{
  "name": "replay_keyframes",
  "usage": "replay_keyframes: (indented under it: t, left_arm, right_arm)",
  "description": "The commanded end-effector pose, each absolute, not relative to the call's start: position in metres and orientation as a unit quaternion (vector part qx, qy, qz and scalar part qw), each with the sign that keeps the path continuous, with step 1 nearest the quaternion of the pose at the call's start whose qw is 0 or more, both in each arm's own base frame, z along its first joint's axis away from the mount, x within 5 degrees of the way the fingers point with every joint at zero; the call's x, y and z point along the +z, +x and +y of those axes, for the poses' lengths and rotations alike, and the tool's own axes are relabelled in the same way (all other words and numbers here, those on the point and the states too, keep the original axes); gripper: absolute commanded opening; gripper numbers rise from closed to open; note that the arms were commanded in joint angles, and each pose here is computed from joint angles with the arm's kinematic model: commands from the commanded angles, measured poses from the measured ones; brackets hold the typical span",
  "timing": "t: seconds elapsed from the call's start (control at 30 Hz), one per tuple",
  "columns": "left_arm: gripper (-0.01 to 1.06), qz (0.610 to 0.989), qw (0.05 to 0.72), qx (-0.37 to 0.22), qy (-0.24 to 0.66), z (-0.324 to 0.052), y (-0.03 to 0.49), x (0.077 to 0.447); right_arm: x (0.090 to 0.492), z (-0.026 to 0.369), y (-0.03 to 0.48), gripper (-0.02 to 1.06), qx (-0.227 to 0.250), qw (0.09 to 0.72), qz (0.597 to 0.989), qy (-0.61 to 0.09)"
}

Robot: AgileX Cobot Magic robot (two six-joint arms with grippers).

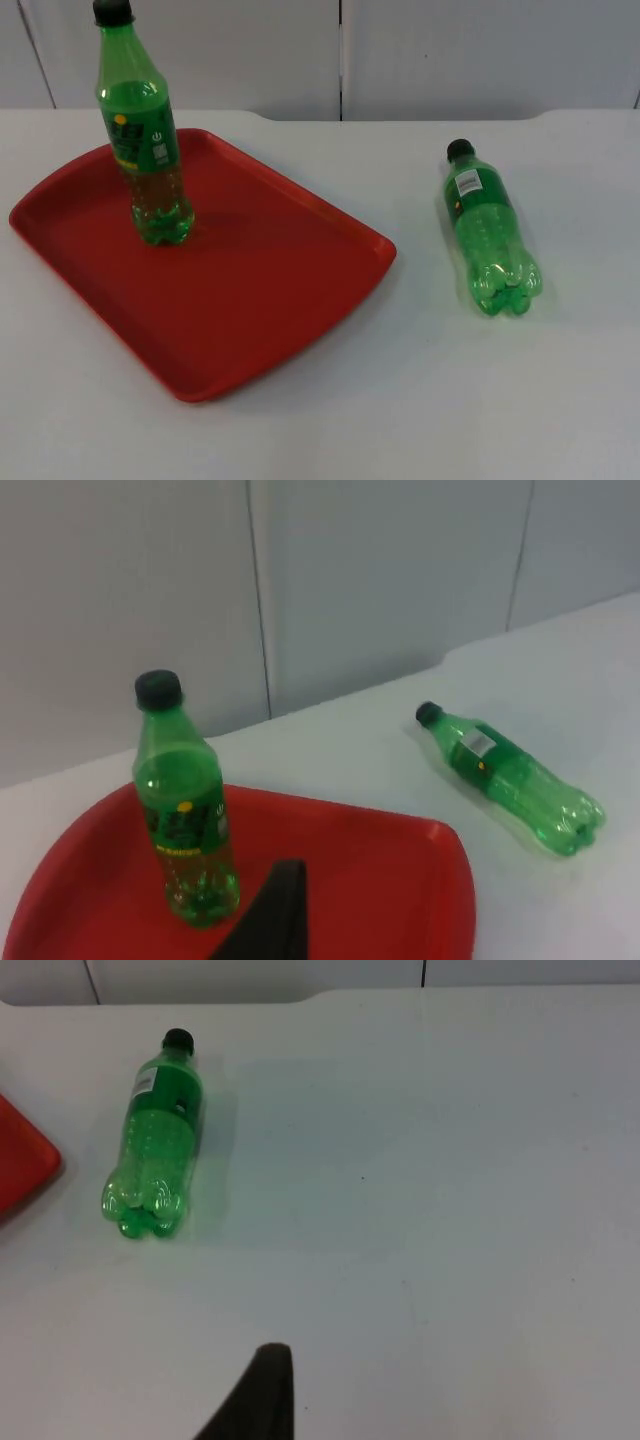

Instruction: Place the bottle upright on the tray.

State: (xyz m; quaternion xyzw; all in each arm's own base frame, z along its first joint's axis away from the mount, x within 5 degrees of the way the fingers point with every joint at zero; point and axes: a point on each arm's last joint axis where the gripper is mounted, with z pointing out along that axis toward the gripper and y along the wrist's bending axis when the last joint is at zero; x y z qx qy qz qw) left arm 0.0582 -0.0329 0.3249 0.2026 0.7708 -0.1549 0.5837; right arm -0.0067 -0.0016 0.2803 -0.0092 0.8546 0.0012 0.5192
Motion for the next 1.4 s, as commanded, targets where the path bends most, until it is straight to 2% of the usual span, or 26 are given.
replay_keyframes:
  t: [0.0,0.27,0.53,0.77,1.07,1.37]
  left_arm:
    - [1.05,0.769,0.580,-0.159,0.215,-0.030,0.050,0.325]
    - [1.05,0.763,0.580,-0.178,0.221,-0.019,0.024,0.321]
    - [1.05,0.786,0.543,-0.168,0.244,-0.010,0.005,0.307]
    - [1.05,0.792,0.536,-0.157,0.248,-0.001,-0.009,0.299]
    - [1.05,0.830,0.494,-0.139,0.217,0.002,-0.004,0.275]
    - [1.05,0.826,0.495,-0.135,0.232,0.002,-0.005,0.275]
  right_arm:
    - [0.280,-0.002,-0.007,1.05,0.002,0.520,0.854,-0.010]
    - [0.280,-0.002,-0.007,1.05,0.002,0.520,0.854,-0.010]
    - [0.280,-0.001,-0.007,1.05,0.003,0.520,0.854,-0.010]
    - [0.280,-0.001,-0.007,1.05,0.003,0.520,0.854,-0.010]
    - [0.280,-0.001,-0.007,1.05,0.003,0.520,0.854,-0.010]
    - [0.280,-0.001,-0.007,1.05,0.003,0.520,0.854,-0.010]
